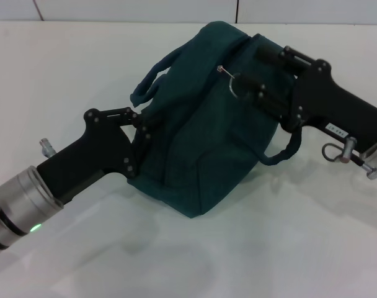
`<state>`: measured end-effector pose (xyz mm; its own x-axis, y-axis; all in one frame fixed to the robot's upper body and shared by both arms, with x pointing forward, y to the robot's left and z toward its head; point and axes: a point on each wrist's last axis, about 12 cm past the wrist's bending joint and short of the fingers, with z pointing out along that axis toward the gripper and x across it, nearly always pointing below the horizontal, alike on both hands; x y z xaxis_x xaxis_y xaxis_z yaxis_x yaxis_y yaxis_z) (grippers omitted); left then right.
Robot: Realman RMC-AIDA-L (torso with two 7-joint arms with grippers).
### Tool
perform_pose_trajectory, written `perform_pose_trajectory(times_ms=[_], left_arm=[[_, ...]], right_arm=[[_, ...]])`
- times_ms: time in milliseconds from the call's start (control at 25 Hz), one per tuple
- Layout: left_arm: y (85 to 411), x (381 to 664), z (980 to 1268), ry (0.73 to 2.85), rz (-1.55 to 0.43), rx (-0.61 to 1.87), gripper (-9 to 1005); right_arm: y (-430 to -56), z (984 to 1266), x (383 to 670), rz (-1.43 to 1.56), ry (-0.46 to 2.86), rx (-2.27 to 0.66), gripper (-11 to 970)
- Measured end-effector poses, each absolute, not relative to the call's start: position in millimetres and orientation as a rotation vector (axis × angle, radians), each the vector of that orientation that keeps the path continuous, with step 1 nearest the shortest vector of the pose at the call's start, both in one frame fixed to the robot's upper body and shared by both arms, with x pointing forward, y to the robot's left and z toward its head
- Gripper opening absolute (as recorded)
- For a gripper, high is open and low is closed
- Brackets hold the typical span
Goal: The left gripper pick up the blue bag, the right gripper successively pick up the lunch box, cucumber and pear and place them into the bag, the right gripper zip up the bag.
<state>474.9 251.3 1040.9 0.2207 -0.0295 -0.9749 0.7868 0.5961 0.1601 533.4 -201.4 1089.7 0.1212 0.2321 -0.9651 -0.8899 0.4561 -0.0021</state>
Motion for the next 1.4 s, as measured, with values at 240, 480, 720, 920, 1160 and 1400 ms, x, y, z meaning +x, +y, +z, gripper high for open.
perform_pose_trajectory(times_ms=[240, 480, 720, 920, 1160, 1400], left_arm=[[250, 475, 1040, 1.231, -0.649, 0.766, 51], [249, 475, 1040, 1.229, -0.652, 0.775, 51], [248, 476, 1041, 1.227, -0.655, 0.78, 52], [248, 475, 1040, 1.229, -0.656, 0.781, 52], [248, 475, 1040, 1.231, -0.656, 0.781, 52], [249, 473, 1039, 1.235, -0.656, 0.779, 52]], right_arm=[[-208, 1084, 534, 0.953, 1.228, -0.729, 527], [-208, 1079, 539, 0.959, 1.29, -0.739, 598], [-197, 1078, 538, 1.008, 1.31, -0.819, 621], [-193, 1077, 534, 1.036, 1.297, -0.872, 620], [-193, 1077, 532, 1.041, 1.295, -0.871, 550], [-193, 1079, 527, 1.092, 1.27, -0.886, 544]])
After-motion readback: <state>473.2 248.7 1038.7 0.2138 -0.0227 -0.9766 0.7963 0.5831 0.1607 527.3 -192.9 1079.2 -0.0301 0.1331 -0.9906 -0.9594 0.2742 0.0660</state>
